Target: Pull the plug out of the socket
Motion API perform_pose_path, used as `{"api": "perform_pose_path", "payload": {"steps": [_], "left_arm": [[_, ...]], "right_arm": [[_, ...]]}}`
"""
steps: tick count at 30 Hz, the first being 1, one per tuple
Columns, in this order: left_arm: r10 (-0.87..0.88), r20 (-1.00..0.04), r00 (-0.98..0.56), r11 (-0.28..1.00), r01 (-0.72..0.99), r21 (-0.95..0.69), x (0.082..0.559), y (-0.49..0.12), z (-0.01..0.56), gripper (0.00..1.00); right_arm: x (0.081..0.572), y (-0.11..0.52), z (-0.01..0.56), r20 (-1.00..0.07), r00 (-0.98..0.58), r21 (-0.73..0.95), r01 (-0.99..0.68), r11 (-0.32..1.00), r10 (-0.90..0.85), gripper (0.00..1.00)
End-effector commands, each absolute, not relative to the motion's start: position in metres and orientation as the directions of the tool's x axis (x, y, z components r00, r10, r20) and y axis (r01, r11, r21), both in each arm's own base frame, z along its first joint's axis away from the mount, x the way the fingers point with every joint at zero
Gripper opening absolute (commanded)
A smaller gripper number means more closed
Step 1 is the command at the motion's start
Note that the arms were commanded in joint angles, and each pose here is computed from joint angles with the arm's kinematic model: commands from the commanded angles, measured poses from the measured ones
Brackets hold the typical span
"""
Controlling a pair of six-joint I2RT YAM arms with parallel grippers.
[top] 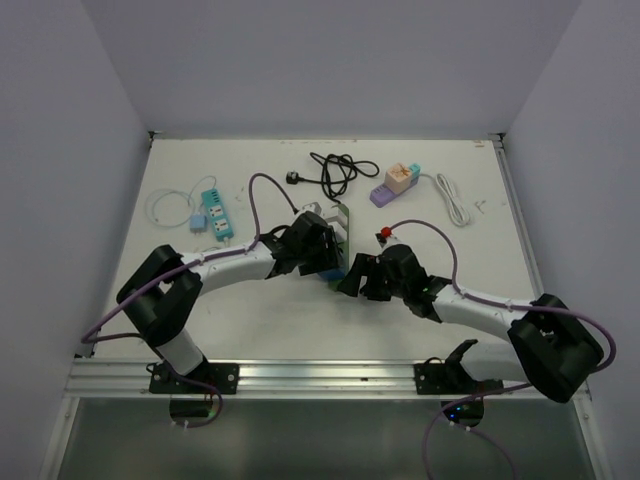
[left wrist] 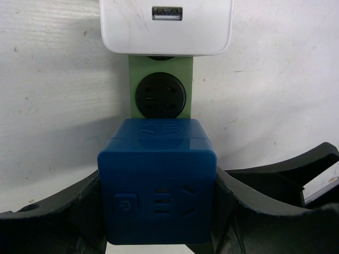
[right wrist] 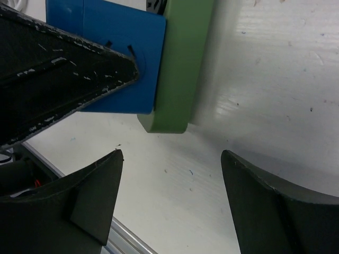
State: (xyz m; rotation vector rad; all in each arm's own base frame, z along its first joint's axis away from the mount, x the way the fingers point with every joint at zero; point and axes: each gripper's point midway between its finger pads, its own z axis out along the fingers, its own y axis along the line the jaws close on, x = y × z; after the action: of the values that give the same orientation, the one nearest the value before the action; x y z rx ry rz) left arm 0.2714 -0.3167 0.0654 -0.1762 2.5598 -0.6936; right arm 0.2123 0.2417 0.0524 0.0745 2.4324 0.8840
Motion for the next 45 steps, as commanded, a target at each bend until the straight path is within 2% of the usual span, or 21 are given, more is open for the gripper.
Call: {"api": "perform_pose_path", "payload": {"steps": [1,9,21,27,28,30,31,45], "left_arm": [[-0.338,-0.446,-0.828,0.795,0.002,-0.607,0.293,-0.344,0.097,0.20],[-0.341,-0.444,-0.829,0.789,0.004,-0.615,0.288,-0.347,0.096,0.20],[-0.357,-0.429,-0.830,0.764,0.005,-0.645,0.286,-0.350,0.100,0.18],[-0.355,-0.426,-0.832,0.759,0.010,-0.651,0.283,-0.349,0.104,0.13],[-0.353,-0.426,-0.833,0.761,0.010,-0.649,0.282,-0.348,0.104,0.10],[-0.350,-0.428,-0.833,0.759,0.015,-0.651,0.281,-0.348,0.107,0.06],[-0.349,-0.425,-0.835,0.761,0.012,-0.648,0.281,-0.347,0.107,0.01],[-0.416,-0.435,-0.799,0.740,-0.019,-0.672,0.296,-0.310,0.135,0.00]], "right_arm": [[0.228,0.260,0.064,-0.515,-0.814,0.664,-0.179,0.726,0.270,0.77],[0.236,0.263,0.051,-0.513,-0.805,0.671,-0.161,0.724,0.296,0.71],[0.236,0.259,0.027,-0.484,-0.817,0.663,-0.110,0.740,0.312,0.45],[0.237,0.251,0.016,-0.469,-0.814,0.653,-0.059,0.755,0.342,0.22],[0.237,0.249,0.015,-0.469,-0.812,0.652,-0.053,0.756,0.348,0.15],[0.237,0.244,0.013,-0.467,-0.808,0.646,-0.034,0.762,0.360,0.07],[0.238,0.242,0.012,-0.465,-0.805,0.644,-0.023,0.765,0.367,0.00],[0.233,0.200,-0.027,-0.376,-0.800,0.546,0.217,0.809,0.468,0.00]]}}
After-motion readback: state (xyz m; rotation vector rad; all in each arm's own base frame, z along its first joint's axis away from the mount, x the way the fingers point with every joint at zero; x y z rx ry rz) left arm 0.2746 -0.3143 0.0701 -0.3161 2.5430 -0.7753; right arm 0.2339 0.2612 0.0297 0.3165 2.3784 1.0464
